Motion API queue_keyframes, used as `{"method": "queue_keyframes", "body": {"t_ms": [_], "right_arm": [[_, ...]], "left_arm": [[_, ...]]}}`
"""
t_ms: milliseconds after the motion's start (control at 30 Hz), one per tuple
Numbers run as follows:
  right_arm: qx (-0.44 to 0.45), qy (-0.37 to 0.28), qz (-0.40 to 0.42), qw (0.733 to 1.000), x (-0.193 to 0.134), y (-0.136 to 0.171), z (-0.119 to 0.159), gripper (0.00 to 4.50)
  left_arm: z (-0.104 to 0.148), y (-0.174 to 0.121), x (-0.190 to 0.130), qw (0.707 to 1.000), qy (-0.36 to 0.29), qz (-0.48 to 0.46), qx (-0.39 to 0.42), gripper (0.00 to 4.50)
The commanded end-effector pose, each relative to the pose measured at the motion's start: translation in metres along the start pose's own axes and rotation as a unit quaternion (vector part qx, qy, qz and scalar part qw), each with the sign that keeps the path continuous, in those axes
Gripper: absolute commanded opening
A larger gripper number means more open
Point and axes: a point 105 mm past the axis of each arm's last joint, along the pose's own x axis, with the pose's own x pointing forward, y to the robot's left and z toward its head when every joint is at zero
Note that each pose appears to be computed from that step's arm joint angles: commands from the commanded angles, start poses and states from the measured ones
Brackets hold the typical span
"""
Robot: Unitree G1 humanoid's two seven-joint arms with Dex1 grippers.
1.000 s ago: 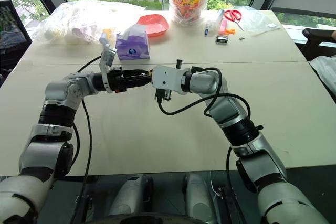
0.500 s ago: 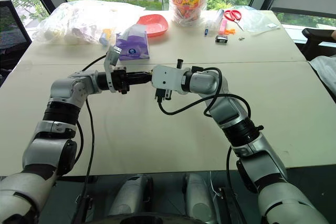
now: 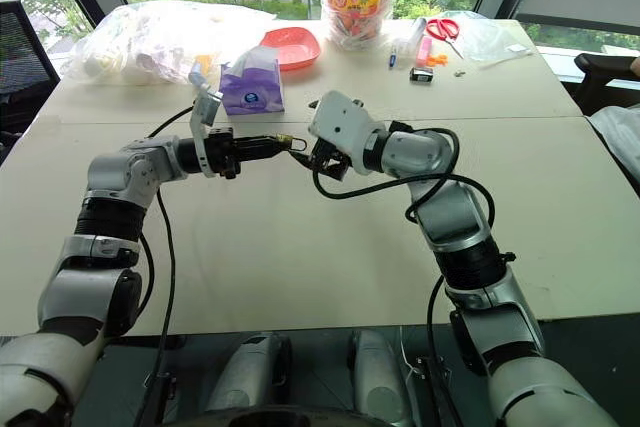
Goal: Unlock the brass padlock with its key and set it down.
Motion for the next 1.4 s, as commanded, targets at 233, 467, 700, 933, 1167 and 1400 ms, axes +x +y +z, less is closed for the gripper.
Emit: {"method": "queue_keyframes", "body": {"t_ms": [233,467,700,933,1167,1400], "right_arm": [[0.023,-0.006,-0.024,0.999,-0.001,-0.008,-0.003,4.14],[0.05,-0.013,-0.024,0.998,0.003,-0.01,-0.005,4.14],[0.126,0.027,0.021,0.991,0.0,0.004,-0.023,4.14],[0.179,0.022,0.084,0.98,-0.01,0.023,-0.016,4.14],[0.179,-0.001,0.059,0.982,-0.017,0.014,-0.008,4.14],[0.167,0.022,0.054,0.984,-0.022,0.012,-0.019,4.14]], "left_arm": [[0.017,-0.025,-0.003,0.998,-0.019,-0.061,0.019,0.0],[0.011,-0.035,-0.008,0.997,0.001,-0.076,0.019,0.0],[0.015,-0.038,-0.011,0.997,-0.005,-0.079,0.018,0.0],[0.017,-0.033,-0.01,0.998,-0.01,-0.064,0.024,0.0],[0.016,-0.032,-0.01,0.998,-0.011,-0.064,0.023,0.0],[0.017,-0.028,-0.007,0.998,-0.013,-0.057,0.026,0.0]]}}
